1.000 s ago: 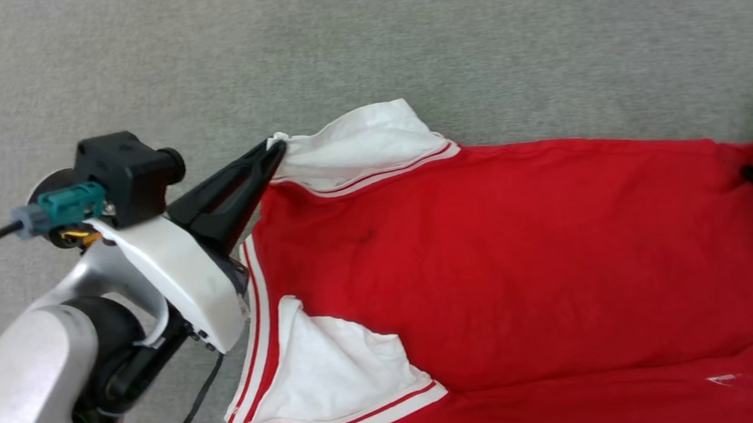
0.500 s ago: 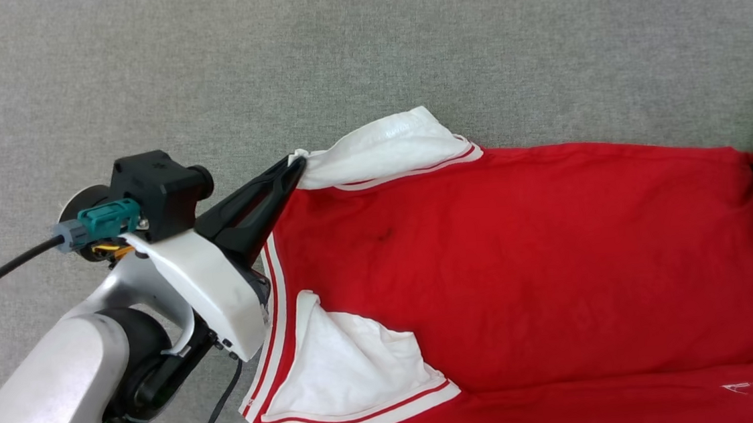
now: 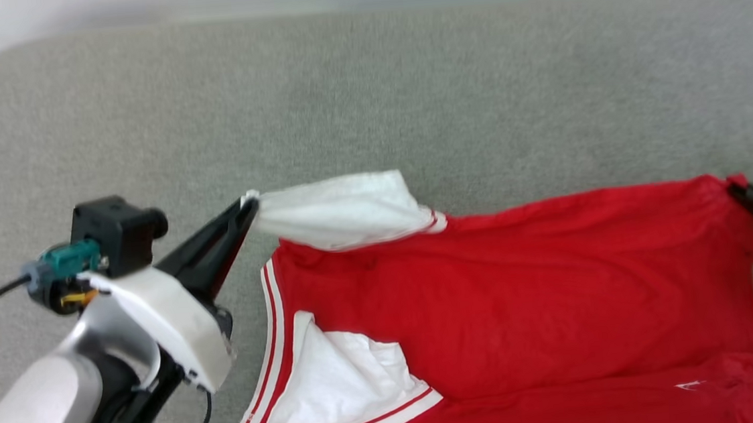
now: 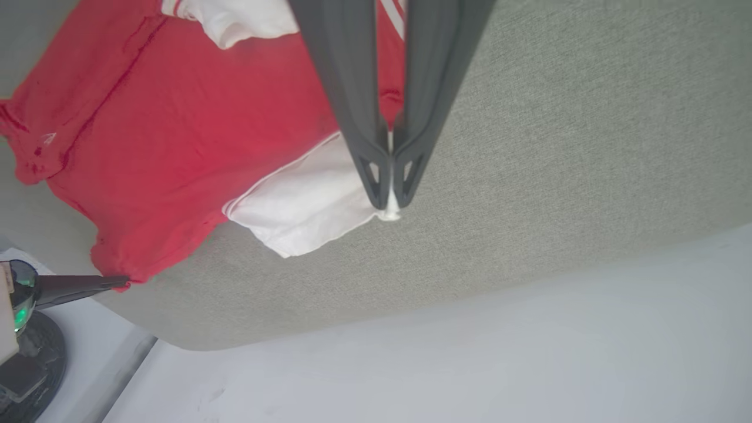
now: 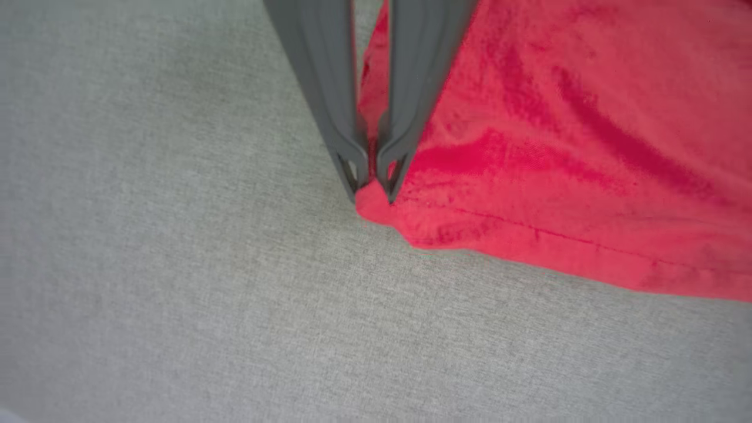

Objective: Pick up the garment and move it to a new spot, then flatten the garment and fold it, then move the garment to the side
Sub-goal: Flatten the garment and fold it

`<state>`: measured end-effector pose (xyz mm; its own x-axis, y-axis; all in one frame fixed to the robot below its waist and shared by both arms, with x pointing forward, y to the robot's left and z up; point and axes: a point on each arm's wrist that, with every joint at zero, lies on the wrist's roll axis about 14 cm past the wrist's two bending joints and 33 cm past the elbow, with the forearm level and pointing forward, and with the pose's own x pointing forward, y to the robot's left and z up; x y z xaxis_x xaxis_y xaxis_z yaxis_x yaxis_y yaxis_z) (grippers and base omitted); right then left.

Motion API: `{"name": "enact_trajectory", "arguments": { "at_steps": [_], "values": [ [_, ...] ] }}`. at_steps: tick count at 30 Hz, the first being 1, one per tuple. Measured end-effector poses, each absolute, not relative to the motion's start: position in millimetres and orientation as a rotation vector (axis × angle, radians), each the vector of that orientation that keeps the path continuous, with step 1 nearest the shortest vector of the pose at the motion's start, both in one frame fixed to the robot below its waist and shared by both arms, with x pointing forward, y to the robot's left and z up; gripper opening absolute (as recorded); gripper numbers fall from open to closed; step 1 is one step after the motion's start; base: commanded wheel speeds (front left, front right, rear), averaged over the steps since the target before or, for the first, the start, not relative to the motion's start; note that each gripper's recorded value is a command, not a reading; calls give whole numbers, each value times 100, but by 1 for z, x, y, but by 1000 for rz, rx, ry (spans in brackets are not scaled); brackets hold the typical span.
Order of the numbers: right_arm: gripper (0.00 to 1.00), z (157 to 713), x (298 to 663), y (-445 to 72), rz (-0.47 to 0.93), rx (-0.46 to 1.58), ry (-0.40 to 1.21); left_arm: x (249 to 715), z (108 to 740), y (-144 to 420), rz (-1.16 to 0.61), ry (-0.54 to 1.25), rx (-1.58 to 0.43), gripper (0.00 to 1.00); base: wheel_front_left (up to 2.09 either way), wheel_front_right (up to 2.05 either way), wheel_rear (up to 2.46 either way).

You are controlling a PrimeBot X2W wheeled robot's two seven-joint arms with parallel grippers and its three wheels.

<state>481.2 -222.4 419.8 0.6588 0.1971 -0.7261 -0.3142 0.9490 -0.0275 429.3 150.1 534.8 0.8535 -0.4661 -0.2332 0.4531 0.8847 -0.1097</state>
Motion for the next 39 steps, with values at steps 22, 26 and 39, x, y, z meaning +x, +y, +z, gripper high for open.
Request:
{"name": "enact_trajectory", "arguments": {
  "at_steps": [22,26,39],
  "values": [
    [0,396,344,-239,324,-150,894,306,445,167,-430,649,-60,0,0,0,0],
    [0,386,336,-235,353,-163,932,293,418,165,-447,733,-50,0,0,0,0],
    [47,363,333,-221,464,-248,980,286,369,153,-502,855,10,45,0,0,0]
  ]
}}
